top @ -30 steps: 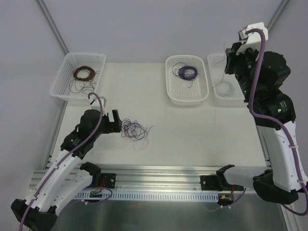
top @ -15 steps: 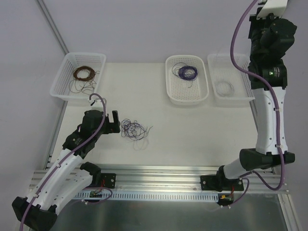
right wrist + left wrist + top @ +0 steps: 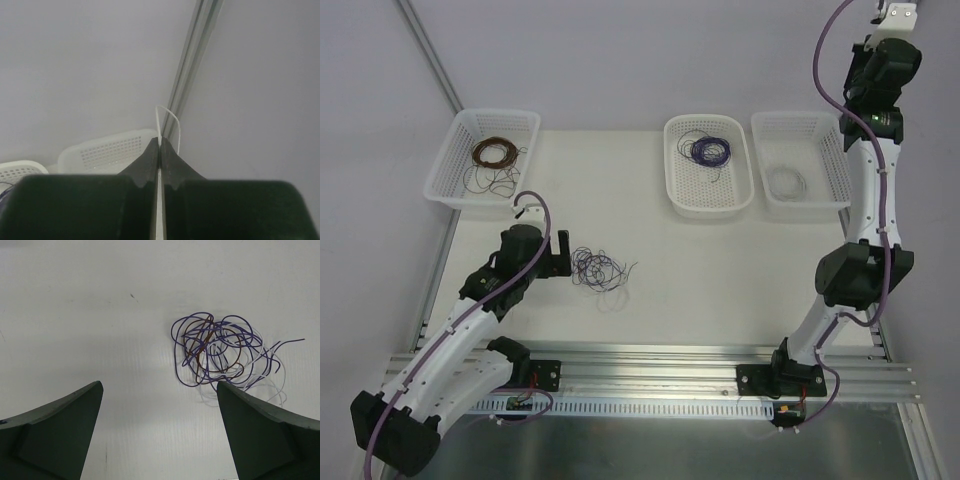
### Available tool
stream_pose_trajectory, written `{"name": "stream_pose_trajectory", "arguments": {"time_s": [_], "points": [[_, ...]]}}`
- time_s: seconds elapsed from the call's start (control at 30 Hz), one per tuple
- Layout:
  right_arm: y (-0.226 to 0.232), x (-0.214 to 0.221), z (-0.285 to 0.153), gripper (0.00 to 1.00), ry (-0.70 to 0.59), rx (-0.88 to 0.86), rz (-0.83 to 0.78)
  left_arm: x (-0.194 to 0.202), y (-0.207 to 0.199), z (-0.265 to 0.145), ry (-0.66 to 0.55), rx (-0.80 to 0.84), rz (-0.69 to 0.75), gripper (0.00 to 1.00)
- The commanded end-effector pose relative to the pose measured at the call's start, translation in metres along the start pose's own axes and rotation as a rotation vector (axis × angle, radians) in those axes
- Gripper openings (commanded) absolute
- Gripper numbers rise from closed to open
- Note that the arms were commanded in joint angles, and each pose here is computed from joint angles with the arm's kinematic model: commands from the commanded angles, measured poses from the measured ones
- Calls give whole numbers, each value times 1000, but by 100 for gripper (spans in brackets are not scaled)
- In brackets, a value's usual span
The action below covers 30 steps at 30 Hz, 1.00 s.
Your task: Untangle the cables
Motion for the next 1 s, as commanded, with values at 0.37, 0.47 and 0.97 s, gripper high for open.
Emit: {"name": "stream_pose_trajectory", "arguments": {"time_s": [0.37, 0.47, 0.97], "points": [[-23, 182, 10, 22, 483, 49, 157, -4, 0, 6, 0, -8, 35, 99], [-16, 186, -2, 44, 528, 34, 210, -3, -2, 7, 8, 4, 36, 99], [97, 206, -173, 91, 793, -357, 321, 4, -14, 13, 62, 60, 19, 99]]}}
Point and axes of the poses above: each gripper's point midway between its finger pads, its own z axis out along the fingers, its own y axis along the line the jaws close on, x = y × z, the point moved 2 cm from there along -z, back along the fingers, and after that the axes turned 13 degrees about z, right-handed, at the moved point
